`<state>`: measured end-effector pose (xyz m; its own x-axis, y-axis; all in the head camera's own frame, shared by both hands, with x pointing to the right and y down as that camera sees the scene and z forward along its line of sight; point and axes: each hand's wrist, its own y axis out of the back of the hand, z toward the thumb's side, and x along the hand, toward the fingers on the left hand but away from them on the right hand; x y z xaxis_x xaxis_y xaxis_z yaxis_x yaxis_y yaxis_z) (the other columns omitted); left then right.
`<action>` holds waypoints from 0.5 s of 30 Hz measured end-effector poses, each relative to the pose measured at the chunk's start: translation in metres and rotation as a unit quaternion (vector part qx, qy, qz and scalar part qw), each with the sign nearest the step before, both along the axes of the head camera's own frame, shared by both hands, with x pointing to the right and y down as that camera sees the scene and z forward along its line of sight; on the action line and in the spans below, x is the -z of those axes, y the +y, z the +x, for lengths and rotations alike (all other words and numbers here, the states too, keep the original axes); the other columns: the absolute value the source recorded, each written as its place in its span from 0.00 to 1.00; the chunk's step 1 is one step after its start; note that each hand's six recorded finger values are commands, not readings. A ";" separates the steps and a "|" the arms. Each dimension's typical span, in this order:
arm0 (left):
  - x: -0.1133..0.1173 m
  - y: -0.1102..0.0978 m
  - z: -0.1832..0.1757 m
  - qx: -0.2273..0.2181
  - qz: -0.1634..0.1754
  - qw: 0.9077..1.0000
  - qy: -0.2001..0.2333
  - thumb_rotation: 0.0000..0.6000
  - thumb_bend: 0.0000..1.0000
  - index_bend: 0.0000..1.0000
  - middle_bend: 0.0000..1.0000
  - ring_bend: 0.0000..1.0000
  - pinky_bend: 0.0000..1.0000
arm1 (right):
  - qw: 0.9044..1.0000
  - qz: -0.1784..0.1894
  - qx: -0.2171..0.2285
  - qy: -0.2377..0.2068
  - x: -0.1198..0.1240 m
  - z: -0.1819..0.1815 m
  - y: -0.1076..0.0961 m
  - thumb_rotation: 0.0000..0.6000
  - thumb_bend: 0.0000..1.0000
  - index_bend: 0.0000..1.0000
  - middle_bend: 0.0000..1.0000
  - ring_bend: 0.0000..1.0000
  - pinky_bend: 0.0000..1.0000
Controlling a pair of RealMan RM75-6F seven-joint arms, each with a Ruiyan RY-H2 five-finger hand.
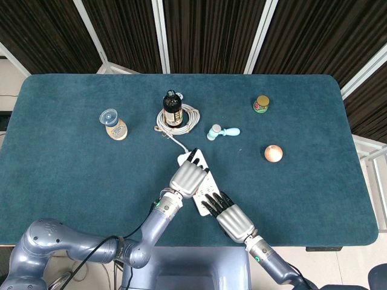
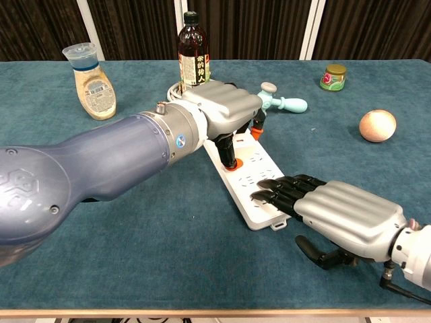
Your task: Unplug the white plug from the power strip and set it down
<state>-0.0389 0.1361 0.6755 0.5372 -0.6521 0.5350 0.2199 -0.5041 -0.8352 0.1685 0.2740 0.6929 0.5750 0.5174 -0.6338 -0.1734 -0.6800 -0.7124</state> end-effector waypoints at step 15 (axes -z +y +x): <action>0.002 0.007 -0.020 0.017 -0.002 1.000 -0.001 1.00 0.39 0.66 0.74 0.27 0.13 | 1.000 0.000 0.003 -0.002 0.003 -0.001 0.004 1.00 0.71 0.00 0.00 0.00 0.00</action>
<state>-0.0587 0.1430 0.6730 0.5135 -0.6682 0.5383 0.2046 -0.5140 -0.8331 0.1673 0.2777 0.6902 0.5801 0.5147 -0.6314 -0.1747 -0.6785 -0.7135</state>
